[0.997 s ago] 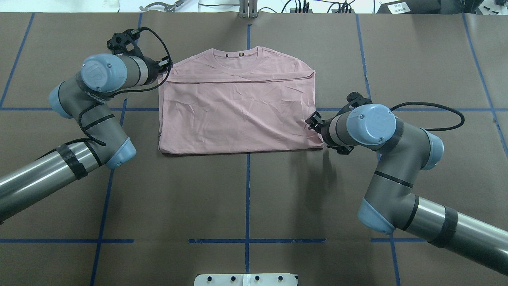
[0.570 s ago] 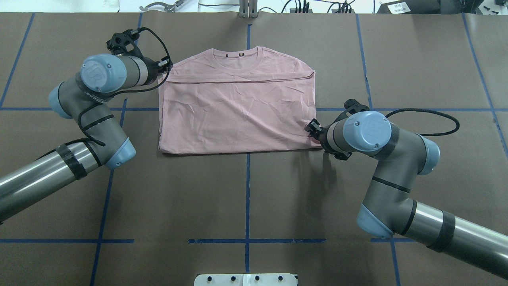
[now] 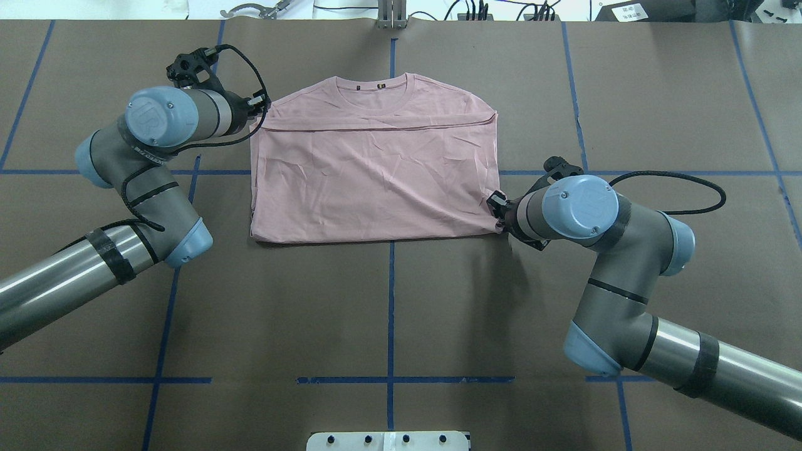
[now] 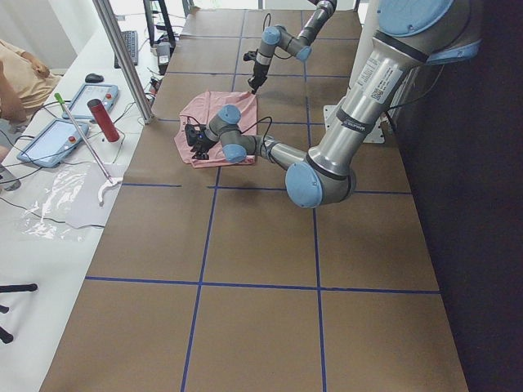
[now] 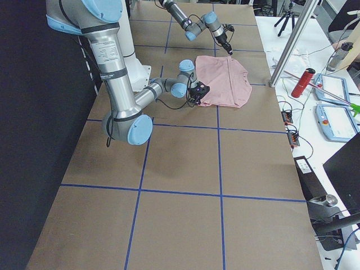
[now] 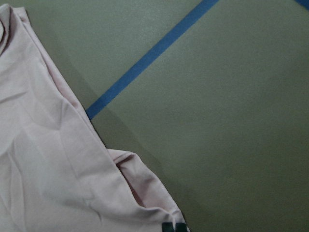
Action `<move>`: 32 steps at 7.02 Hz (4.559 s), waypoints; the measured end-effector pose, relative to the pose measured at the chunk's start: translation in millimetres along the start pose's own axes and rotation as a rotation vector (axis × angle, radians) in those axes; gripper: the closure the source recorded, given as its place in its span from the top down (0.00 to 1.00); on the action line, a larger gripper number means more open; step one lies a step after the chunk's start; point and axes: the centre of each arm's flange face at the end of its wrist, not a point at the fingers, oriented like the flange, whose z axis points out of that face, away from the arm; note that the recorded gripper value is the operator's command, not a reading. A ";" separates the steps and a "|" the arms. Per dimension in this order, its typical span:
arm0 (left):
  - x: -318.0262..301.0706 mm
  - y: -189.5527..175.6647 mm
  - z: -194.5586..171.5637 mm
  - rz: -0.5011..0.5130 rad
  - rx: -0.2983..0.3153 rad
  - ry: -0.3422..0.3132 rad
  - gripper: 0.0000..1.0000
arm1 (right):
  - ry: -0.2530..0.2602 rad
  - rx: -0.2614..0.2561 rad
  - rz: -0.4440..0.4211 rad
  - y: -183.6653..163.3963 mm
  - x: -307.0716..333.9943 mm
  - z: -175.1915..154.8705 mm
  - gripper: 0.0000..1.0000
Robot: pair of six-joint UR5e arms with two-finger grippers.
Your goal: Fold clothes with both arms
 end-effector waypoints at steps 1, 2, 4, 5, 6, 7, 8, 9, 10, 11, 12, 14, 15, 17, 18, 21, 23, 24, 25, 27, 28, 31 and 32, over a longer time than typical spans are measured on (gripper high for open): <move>2.0 -0.1 -1.9 0.000 0.000 0.005 0.39 | -0.013 -0.012 -0.005 2.2 10.8 -14.9 0.00; 4.0 -0.2 -3.9 -0.001 0.001 0.010 0.39 | -0.024 -0.038 -0.017 11.2 35.5 -39.6 0.00; 6.9 -0.3 -6.7 0.000 0.001 0.018 0.39 | -0.029 -0.138 -0.038 52.7 93.8 -99.6 0.00; 11.5 0.2 -12.0 -0.002 -0.003 0.031 0.39 | -0.028 -0.219 -0.067 83.8 116.8 -134.5 0.00; 18.6 3.1 -22.3 -0.019 -0.027 0.056 0.39 | -0.018 -0.314 -0.089 115.1 134.0 -165.3 0.00; 22.0 8.1 -37.0 -0.042 -0.074 0.083 0.41 | 0.025 -0.412 -0.113 152.5 154.5 -181.1 0.99; 22.3 13.7 -58.0 -0.058 -0.118 0.116 0.43 | 0.076 -0.480 -0.152 186.2 177.5 -186.5 1.00; 22.4 20.4 -81.7 -0.091 -0.173 0.146 0.44 | 0.105 -0.498 -0.171 198.0 191.7 -186.9 1.00; 17.6 35.9 -105.5 -0.145 -0.253 0.164 0.50 | 0.093 -0.467 -0.152 183.3 186.1 -184.6 1.00; 7.0 66.4 -127.4 -0.184 -0.330 0.165 0.50 | 0.033 -0.392 -0.105 144.2 160.2 -181.3 1.00; -2.8 104.7 -143.7 -0.214 -0.401 0.145 0.50 | -0.048 -0.299 -0.091 94.9 126.1 -177.5 1.00; -4.0 182.9 -163.3 -0.244 -0.476 0.022 0.53 | -0.132 -0.122 -0.232 9.4 79.1 -154.2 1.00; 3.9 216.1 -171.4 -0.229 -0.484 -0.050 0.53 | -0.137 -0.079 -0.271 -10.4 65.9 -143.0 1.00; 22.1 254.8 -175.6 -0.199 -0.477 -0.138 0.53 | -0.138 -0.057 -0.287 -21.0 57.1 -135.2 1.00; 24.8 261.2 -174.0 -0.192 -0.471 -0.154 0.53 | -0.134 -0.054 -0.288 -22.4 56.8 -132.1 1.00; 20.2 261.1 -166.7 -0.187 -0.420 -0.166 0.53 | -0.120 -0.051 -0.286 -24.3 58.5 -125.0 1.00; 14.8 261.6 -162.7 -0.184 -0.409 -0.176 0.48 | -0.119 -0.050 -0.284 -24.9 58.5 -124.2 1.00; 13.4 262.3 -160.4 -0.183 -0.407 -0.181 0.24 | -0.119 -0.049 -0.283 -25.1 58.5 -124.1 1.00; 13.3 263.1 -158.6 -0.183 -0.406 -0.184 0.00 | -0.119 -0.049 -0.282 -25.2 58.5 -124.1 1.00; 15.0 263.0 -158.5 -0.202 -0.404 -0.186 0.00 | -0.117 -0.049 -0.280 -25.5 59.0 -123.2 1.00; 16.8 258.0 -159.8 -0.209 -0.399 -0.183 0.00 | -0.114 -0.049 -0.278 -25.9 59.4 -122.0 1.00; 38.0 159.0 -139.9 -0.169 -0.275 -0.120 0.00 | -0.110 -0.049 -0.275 -26.5 60.4 -119.9 1.00; 59.3 110.0 -113.0 -0.173 -0.210 -0.093 0.00 | -0.113 -0.048 -0.275 -26.3 60.2 -121.1 1.00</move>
